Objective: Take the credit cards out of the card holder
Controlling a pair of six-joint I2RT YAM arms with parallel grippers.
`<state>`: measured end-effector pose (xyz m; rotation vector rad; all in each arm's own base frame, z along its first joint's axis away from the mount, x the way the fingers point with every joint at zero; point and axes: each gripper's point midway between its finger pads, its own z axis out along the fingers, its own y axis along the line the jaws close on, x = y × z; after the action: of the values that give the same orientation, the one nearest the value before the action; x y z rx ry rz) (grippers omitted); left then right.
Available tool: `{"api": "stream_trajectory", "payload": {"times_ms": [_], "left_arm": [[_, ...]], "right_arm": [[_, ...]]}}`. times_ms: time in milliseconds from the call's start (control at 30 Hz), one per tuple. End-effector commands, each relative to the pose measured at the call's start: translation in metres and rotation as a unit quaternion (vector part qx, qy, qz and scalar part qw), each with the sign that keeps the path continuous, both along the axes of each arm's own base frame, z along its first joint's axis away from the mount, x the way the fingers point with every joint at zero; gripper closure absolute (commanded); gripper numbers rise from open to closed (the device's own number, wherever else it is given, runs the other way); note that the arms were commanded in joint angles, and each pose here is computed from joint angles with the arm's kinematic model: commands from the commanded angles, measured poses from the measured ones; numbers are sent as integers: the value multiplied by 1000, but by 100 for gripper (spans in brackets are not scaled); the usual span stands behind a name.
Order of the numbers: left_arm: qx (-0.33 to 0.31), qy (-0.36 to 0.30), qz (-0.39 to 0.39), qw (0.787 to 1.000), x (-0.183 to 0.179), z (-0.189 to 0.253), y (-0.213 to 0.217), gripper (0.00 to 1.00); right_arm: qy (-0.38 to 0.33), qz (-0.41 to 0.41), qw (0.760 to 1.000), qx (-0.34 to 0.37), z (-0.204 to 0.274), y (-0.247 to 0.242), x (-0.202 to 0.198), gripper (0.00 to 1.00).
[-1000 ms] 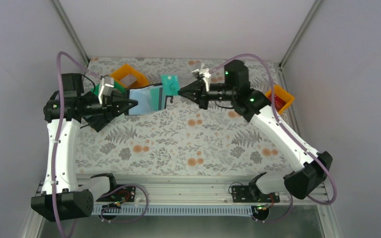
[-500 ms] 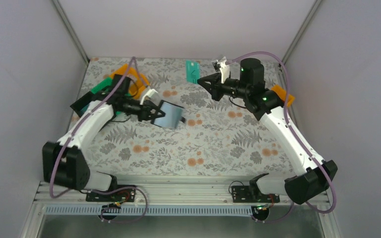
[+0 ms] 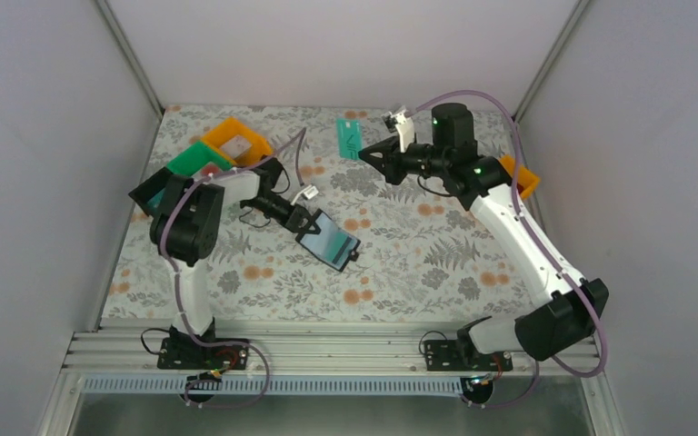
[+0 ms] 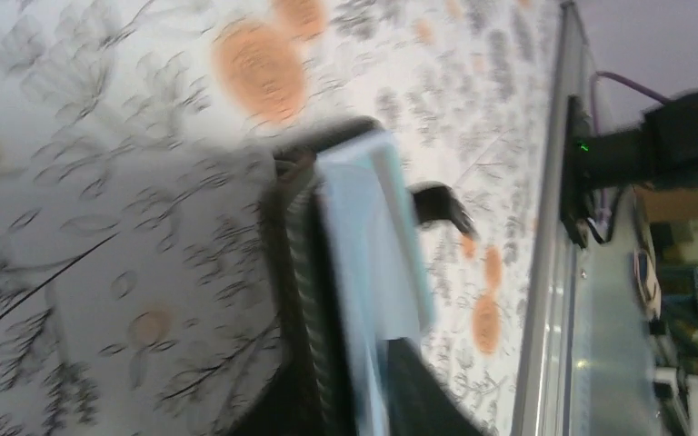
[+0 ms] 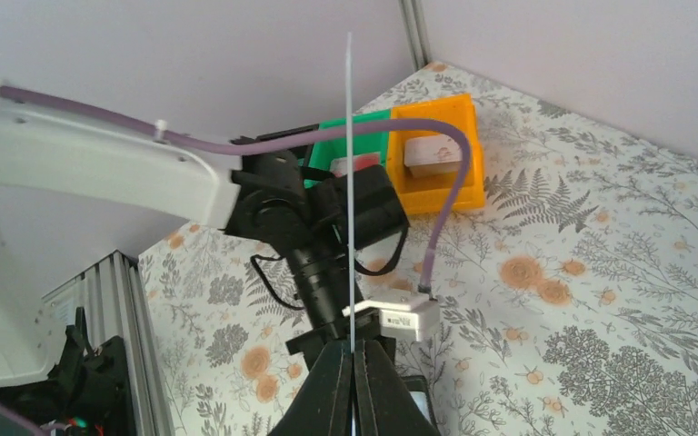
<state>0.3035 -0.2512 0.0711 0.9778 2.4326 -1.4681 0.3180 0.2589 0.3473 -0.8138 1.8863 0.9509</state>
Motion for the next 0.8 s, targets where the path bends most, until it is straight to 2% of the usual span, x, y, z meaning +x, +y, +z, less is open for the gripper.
{"api": "stream_trajectory", "payload": {"times_ms": [0, 100, 200, 333, 433, 567, 667, 767], "left_arm": [[60, -40, -5, 997, 24, -36, 21, 70], [83, -43, 38, 995, 47, -46, 49, 52], [108, -55, 53, 991, 52, -46, 67, 37], [111, -93, 40, 989, 42, -22, 72, 33], [92, -147, 23, 985, 39, 22, 70, 32], [73, -251, 12, 965, 37, 105, 69, 31], [90, -337, 15, 937, 36, 165, 78, 26], [126, -427, 13, 895, 25, 224, 92, 16]], "right_arm": [[-2, 24, 1000, 2, 9, 4, -3, 96], [17, 24, 1000, -7, -3, 5, 0, 96], [33, 25, 999, -11, -12, 7, 0, 96], [88, 9, 996, -29, -31, 7, 7, 96], [145, -18, 988, -52, -49, 5, 14, 96], [191, -50, 978, -69, -67, 3, 17, 96], [216, -40, 974, -52, -67, 11, 9, 96], [211, -39, 975, -54, -63, 21, 0, 96]]}}
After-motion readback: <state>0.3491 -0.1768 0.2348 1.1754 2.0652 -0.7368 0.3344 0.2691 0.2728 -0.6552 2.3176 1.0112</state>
